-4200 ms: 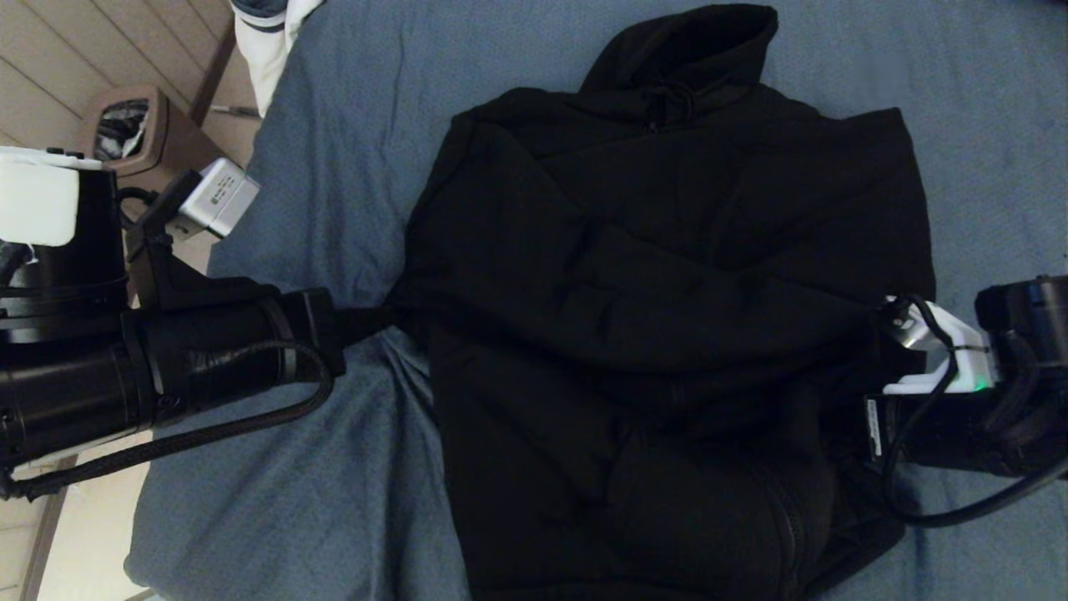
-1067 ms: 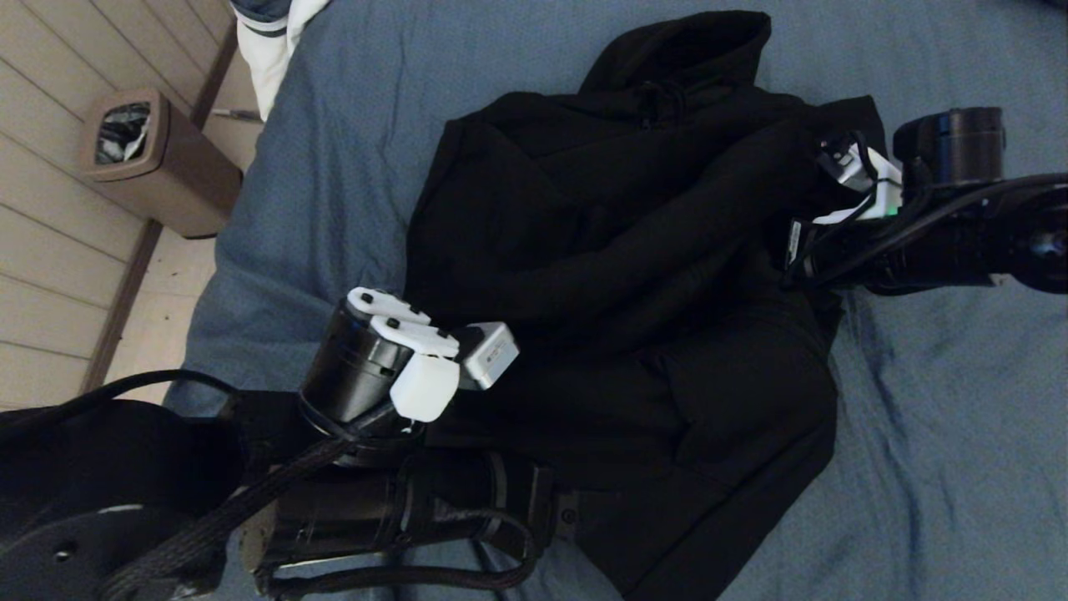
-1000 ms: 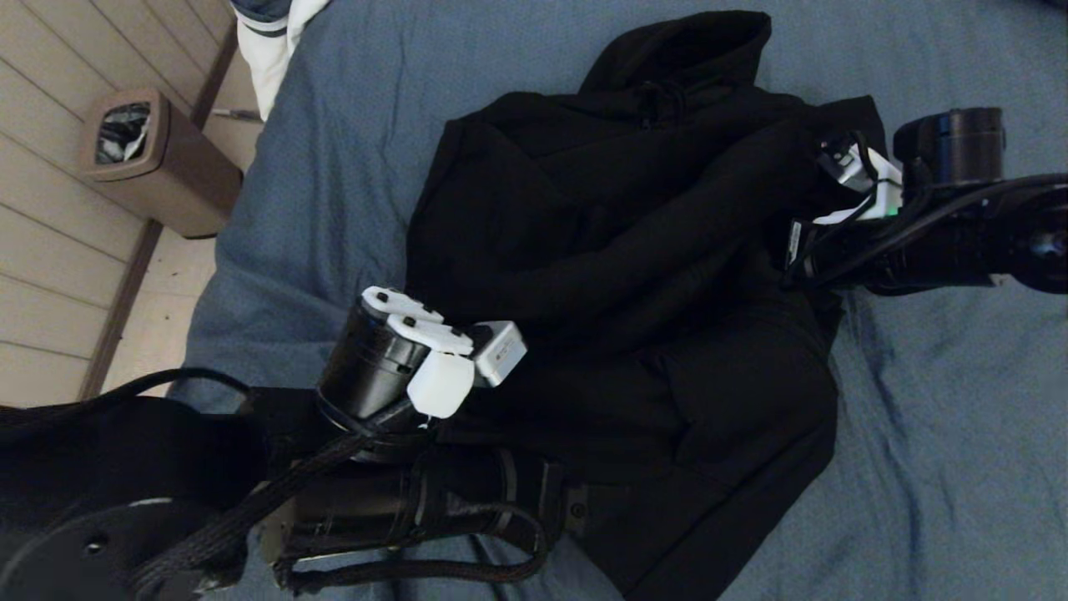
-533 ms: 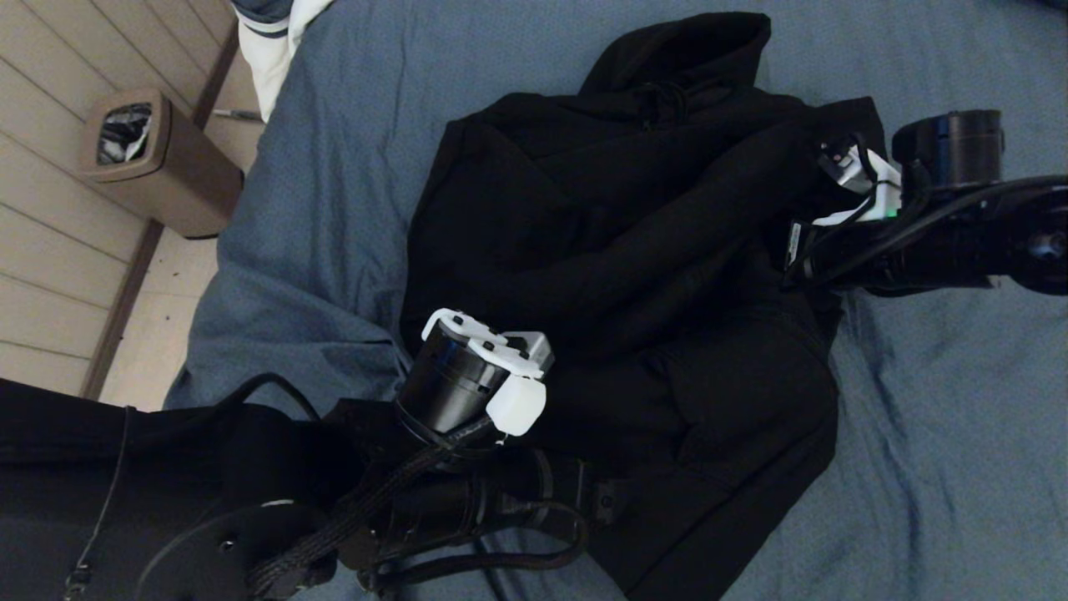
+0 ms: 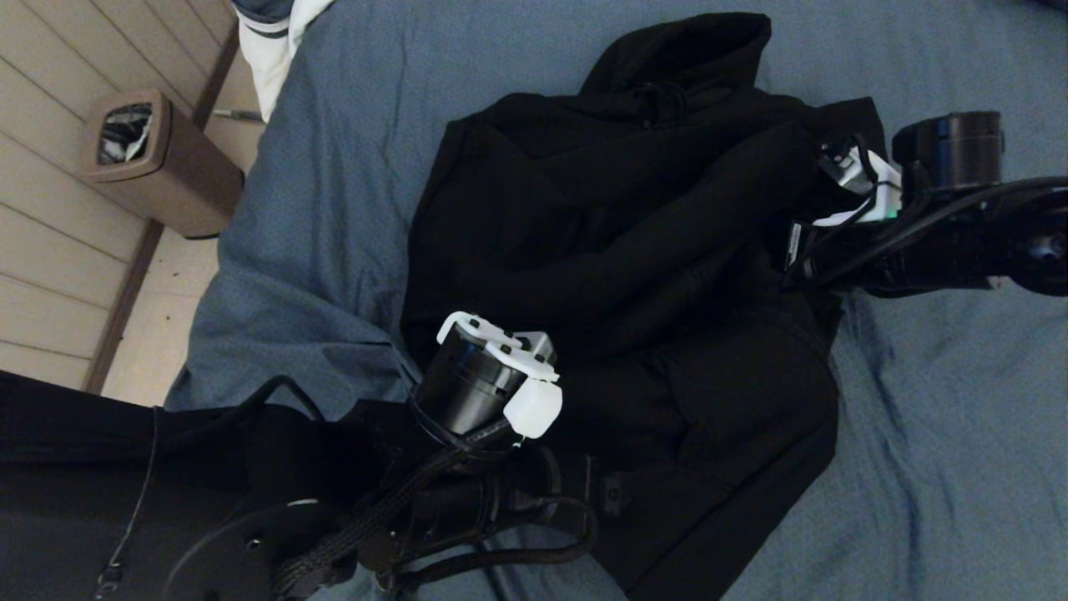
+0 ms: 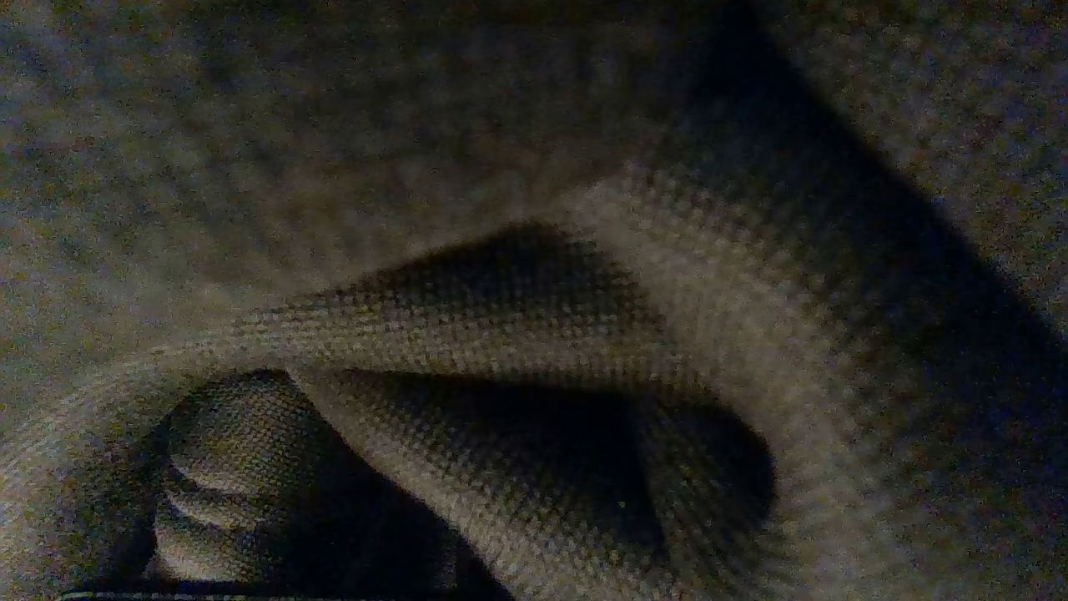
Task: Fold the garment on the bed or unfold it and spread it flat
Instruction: Fold the black sweatshirt
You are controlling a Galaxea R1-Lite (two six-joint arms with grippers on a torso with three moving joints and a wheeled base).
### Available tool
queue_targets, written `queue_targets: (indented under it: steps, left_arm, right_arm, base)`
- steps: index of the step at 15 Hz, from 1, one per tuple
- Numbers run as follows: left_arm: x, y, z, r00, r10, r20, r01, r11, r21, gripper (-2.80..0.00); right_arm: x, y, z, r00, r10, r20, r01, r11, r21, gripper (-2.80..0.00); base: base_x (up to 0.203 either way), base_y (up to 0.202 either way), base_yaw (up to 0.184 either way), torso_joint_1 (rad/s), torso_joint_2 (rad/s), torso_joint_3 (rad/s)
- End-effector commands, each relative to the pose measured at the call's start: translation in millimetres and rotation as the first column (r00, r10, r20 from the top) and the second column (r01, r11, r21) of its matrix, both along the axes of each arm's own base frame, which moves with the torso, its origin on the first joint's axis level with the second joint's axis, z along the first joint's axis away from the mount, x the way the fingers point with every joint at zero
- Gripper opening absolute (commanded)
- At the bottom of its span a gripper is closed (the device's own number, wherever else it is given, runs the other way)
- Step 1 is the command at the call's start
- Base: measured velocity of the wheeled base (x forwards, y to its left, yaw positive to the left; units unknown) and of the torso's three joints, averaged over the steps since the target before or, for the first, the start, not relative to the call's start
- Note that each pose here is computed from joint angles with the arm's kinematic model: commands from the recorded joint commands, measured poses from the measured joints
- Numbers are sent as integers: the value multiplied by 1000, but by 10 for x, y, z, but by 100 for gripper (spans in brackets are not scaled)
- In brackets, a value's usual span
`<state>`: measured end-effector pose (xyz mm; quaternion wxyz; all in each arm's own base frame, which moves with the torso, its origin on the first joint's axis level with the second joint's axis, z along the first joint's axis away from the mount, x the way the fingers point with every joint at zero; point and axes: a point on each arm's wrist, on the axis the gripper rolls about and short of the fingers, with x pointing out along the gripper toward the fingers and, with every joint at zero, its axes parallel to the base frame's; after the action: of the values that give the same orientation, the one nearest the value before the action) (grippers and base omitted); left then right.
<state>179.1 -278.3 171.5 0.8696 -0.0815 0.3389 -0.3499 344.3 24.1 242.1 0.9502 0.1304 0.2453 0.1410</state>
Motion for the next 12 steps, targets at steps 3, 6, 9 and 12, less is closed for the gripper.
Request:
queue_targets:
  steps: [3,6,9,12]
  left_arm:
    - [-28,8,3,1000,-6,-3,6,1000,-3,-280]
    - [-190,31,89,999,-45,9,45,999,-22,-280]
    - [-382,75,281,995,-89,44,91,993,-68,-280]
    - [-429,87,425,992,-104,67,110,988,-107,-280]
  right_arm:
    - [9,-1,-13,1000,1,-4,-1,1000,0,-280]
    - [17,-1,-24,1000,0,-7,0,1000,0,-280]
    - [20,10,-30,1000,5,-8,-5,1000,-1,-280]
    - [21,10,-26,1000,4,-7,-4,1000,-2,-280]
  base:
    - [0,0,0,0,0,0]
    - [0,0,0,0,0,0]
    - [0,0,0,0,0,0]
    - [0,0,0,0,0,0]
